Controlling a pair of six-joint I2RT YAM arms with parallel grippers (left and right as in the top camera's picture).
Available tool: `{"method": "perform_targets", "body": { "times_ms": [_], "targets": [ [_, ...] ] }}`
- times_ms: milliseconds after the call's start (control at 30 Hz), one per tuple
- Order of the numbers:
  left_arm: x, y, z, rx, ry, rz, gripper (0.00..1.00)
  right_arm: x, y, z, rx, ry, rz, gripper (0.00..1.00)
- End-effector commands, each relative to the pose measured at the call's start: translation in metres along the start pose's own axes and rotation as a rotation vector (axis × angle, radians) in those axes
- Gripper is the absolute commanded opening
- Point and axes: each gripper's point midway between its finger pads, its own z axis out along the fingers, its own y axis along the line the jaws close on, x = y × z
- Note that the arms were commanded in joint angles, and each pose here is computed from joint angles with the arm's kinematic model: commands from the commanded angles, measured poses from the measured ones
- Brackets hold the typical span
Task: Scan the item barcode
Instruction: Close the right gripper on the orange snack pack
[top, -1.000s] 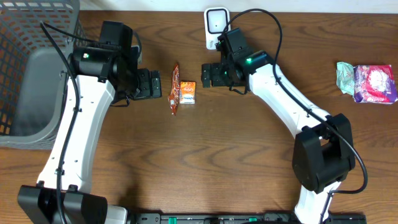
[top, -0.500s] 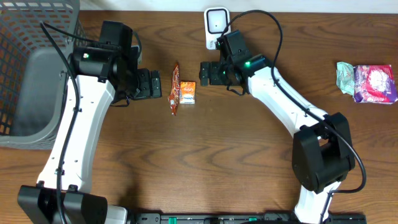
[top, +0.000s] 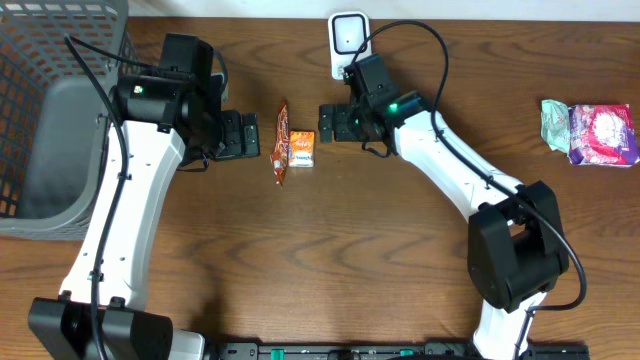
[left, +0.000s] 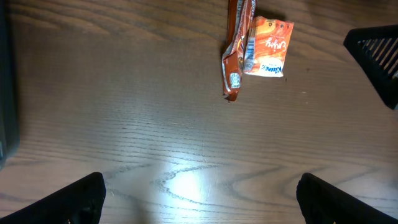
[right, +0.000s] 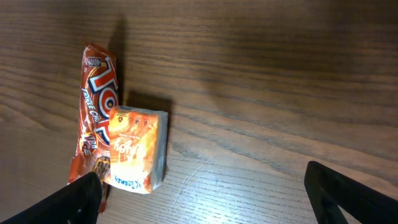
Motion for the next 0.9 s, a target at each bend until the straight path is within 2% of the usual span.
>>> {"method": "perform_targets", "body": {
  "times_ms": [0, 867],
  "targets": [
    [0.001, 0.002, 0.001, -0.011, 0.005, -0.006, 0.98, 0.004, 0.001, 0.002, 0.041, -0.016, -0.010, 0.99],
    [0.001, 0.002, 0.001, -0.011, 0.005, -0.006, 0.98, 0.016, 0.006, 0.025, 0.001, -0.070, -0.032, 0.99]
  ]
}}
